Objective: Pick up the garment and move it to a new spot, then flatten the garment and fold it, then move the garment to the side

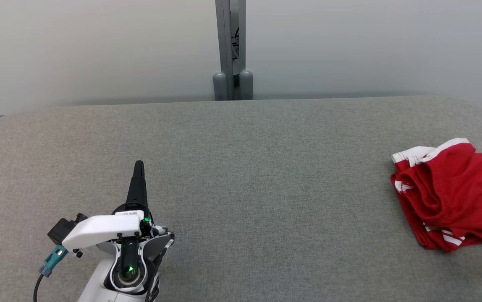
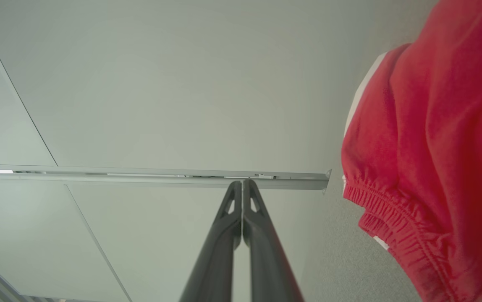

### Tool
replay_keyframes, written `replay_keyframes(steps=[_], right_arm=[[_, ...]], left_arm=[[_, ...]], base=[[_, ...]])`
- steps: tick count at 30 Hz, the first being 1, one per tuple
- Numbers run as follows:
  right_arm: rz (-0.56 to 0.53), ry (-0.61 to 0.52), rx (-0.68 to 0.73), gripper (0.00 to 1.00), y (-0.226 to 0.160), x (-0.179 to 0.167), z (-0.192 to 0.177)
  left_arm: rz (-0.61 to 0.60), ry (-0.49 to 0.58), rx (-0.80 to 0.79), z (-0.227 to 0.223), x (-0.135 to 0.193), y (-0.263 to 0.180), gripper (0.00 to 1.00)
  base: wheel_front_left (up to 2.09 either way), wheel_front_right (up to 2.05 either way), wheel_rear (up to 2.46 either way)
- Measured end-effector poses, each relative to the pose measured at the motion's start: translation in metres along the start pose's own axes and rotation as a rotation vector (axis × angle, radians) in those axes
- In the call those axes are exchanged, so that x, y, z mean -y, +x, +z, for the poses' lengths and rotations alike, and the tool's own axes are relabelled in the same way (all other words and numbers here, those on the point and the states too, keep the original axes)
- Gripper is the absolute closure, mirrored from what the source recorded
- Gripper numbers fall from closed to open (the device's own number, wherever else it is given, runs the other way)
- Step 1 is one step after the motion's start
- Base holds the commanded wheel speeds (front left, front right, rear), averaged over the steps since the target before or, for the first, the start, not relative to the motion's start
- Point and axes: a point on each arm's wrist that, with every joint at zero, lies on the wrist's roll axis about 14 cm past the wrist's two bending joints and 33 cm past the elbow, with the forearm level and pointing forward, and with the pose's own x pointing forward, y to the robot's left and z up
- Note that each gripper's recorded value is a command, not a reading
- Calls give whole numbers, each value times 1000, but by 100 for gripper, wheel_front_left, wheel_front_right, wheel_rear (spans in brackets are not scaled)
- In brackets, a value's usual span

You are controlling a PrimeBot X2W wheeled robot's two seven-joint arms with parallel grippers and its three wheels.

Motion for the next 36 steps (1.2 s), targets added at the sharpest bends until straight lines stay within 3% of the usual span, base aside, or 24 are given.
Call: replay_keyframes(steps=[36], right_arm=[[0,1,0,100,0,0,0]], left_arm=[[0,0,0,0,0,0,100]], base=[[0,0,0]])
